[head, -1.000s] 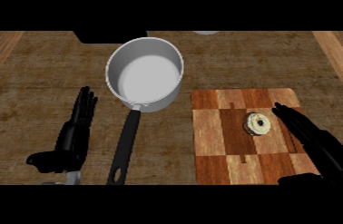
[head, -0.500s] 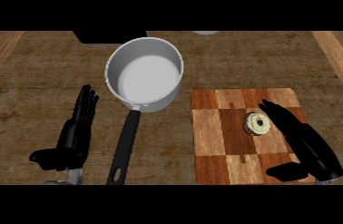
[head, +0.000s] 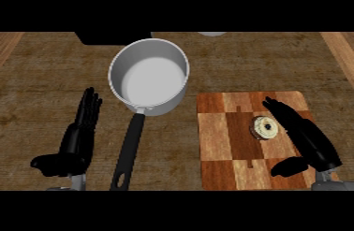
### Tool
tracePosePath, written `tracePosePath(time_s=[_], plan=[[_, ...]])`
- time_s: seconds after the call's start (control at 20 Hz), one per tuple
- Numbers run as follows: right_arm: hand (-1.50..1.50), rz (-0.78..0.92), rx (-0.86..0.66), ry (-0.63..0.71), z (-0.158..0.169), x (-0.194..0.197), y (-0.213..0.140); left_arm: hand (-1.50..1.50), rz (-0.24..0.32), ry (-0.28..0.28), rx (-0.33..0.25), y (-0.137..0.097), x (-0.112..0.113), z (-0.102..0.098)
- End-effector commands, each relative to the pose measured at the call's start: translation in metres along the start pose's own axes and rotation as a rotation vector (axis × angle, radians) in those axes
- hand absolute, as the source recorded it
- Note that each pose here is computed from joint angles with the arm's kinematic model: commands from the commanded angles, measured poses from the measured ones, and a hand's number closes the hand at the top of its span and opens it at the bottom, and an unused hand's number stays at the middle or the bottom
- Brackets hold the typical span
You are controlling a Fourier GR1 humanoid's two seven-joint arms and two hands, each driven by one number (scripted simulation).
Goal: Pick the cupcake from the cutting board and place it in the pot
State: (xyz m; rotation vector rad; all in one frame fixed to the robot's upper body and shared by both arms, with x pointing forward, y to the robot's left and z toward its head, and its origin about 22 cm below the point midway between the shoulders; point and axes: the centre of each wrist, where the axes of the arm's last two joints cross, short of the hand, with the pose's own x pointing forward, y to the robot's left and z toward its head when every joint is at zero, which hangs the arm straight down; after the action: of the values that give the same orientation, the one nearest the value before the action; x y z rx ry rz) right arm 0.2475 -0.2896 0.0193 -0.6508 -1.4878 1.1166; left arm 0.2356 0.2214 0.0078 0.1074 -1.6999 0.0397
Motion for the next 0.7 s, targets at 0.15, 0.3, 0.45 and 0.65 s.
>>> tracePosePath(time_s=[0.15, 0.3, 0.45, 0.65], plan=[[1.5, 0.074, -0.148, -0.083, -0.008, -0.001, 0.018, 0.0, 0.009, -0.006, 0.0, -0.025, 0.018, 0.001], [1.5, 0.075, -0.206, -0.085, -0.022, -0.002, -0.001, 0.0, -0.005, 0.008, 0.003, 0.001, 0.002, 0.006], [1.5, 0.088, -0.198, -0.114, -0.004, 0.006, 0.028, 0.0, -0.011, -0.005, 0.012, 0.024, -0.005, -0.005], [1.5, 0.059, -0.157, -0.005, -0.056, 0.096, 0.054, 0.0, -0.002, -0.003, -0.038, 0.0, 0.002, -0.01]])
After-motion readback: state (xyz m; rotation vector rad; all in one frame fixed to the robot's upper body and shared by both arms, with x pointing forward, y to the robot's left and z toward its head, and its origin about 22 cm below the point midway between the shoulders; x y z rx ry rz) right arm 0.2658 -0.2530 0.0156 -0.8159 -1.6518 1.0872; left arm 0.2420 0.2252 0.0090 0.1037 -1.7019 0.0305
